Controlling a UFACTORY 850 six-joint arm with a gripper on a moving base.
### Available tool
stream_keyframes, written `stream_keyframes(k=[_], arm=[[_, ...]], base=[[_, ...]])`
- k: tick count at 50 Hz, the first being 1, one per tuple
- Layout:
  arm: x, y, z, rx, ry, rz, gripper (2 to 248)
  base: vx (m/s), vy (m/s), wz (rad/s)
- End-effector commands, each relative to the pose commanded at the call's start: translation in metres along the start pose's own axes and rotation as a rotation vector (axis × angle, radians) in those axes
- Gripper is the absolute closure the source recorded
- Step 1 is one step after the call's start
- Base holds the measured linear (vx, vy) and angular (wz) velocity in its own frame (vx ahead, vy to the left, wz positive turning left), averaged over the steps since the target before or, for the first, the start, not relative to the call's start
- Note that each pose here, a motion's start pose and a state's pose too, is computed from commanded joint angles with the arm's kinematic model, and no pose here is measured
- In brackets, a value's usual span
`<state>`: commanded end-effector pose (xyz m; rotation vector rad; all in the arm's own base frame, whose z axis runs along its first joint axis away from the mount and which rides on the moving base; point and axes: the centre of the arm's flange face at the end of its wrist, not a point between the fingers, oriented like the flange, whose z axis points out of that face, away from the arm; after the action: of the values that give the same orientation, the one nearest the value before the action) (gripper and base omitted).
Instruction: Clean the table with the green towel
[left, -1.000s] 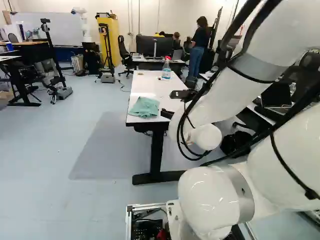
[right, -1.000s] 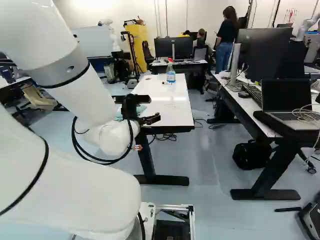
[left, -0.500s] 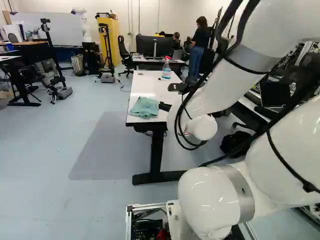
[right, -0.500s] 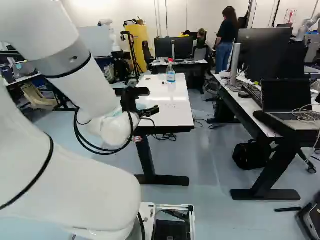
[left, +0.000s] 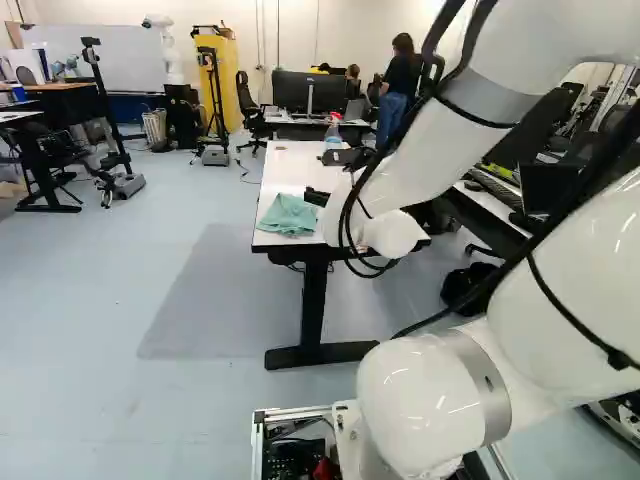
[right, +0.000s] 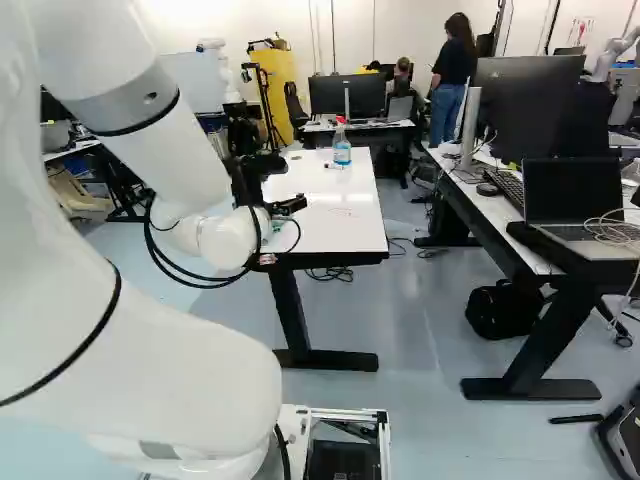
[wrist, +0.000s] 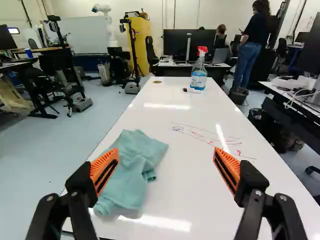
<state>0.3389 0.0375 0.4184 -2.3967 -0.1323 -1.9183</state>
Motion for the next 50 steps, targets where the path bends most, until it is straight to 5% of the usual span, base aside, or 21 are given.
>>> stream_keyframes(k=[22,50], arm=[[0.020,-0.025,0.025,0.064,-0.063,-0.017,3],[0.043,-0.045,0.067,0.102,-0.213,-0.035,3]], base=[[0.000,0.000,0.000],[0.000,0.000,0.000]])
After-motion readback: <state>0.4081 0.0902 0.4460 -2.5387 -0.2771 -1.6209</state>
